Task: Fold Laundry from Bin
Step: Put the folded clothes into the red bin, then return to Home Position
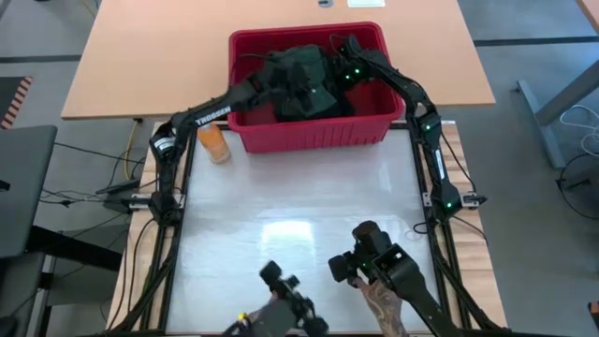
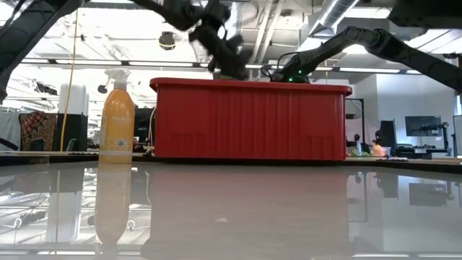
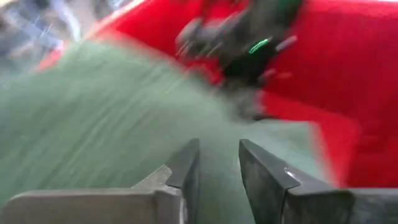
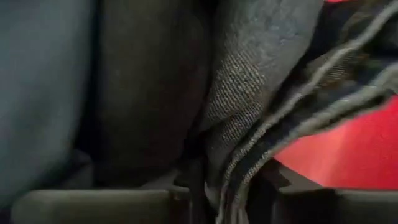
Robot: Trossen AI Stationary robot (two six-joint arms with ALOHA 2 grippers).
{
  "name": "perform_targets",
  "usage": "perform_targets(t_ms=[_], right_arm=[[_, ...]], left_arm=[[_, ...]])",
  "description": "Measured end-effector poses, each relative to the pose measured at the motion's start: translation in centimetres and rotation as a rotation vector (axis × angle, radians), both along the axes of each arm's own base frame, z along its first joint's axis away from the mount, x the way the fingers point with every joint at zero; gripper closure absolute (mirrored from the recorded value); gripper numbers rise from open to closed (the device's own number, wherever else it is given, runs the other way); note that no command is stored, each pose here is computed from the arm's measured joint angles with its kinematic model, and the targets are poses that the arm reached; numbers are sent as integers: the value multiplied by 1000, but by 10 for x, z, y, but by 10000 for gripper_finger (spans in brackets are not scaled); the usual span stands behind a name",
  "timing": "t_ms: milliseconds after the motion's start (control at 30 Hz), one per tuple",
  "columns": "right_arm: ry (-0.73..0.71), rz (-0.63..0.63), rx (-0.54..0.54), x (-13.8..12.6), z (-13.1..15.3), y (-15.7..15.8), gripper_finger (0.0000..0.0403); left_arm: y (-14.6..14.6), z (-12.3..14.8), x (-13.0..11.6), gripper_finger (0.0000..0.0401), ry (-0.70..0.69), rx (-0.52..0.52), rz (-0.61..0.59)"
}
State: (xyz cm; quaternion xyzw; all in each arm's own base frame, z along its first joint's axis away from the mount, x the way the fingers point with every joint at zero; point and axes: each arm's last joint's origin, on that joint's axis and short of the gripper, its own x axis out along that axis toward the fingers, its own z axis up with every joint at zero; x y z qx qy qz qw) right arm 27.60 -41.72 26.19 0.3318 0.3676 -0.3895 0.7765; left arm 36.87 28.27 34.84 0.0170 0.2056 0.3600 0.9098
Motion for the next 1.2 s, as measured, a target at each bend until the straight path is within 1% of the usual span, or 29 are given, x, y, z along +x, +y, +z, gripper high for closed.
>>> perform_targets(t_ms=[67, 200, 267, 333, 400, 500, 567, 600, 700, 767, 867, 933, 1000, 1033, 1100, 1167, 1200], right_arm=[[-2, 13, -21, -1, 6, 1, 277], [-33, 11, -70, -5, 25, 4, 239], [-36, 11, -96, -9, 35, 7, 222], [-43, 11, -117, -14, 46, 9, 205], [-53, -1, -133, -22, 58, 12, 190], [-99, -35, -184, -36, 85, 18, 176], [-158, -24, -230, -42, 105, 23, 172], [-196, 2, -244, -41, 113, 27, 172], [-327, 132, -285, -23, 129, 40, 173], [-402, 252, -314, 0, 132, 51, 176], [-478, 370, -389, 39, 125, 62, 181], [-521, 412, -436, 63, 116, 64, 184], [-581, 428, -457, 81, 105, 61, 189], [-638, 450, -460, 88, 100, 58, 192], [-709, 435, -450, 97, 92, 52, 199], [-721, 428, -448, 105, 79, 47, 207], [-706, 419, -446, 108, 72, 45, 211]], left_arm=[[16, -16, -9, 314, -43, -35, 63], [43, -33, -30, 352, -183, -106, 121], [50, -43, -39, 372, -208, -149, 144], [55, -47, -44, 390, -224, -175, 137], [57, -46, -46, 398, -231, -168, 115], [58, -46, -46, 396, -214, -144, 101], [58, -46, -46, 396, -204, -132, 97], [59, -47, -45, 396, -202, -121, 96], [61, -50, -45, 396, -185, -116, 101], [62, -49, -46, 396, -188, -108, 108], [57, -33, -53, 395, -216, -107, 61], [48, -15, -62, 395, -208, -98, 35], [37, 2, -73, 395, -171, -77, 44], [32, 8, -79, 395, -128, -69, 72], [21, 16, -88, 395, -45, -50, 161], [11, 23, -97, 395, 40, -35, 240], [6, 27, -100, 395, 64, -26, 254]])
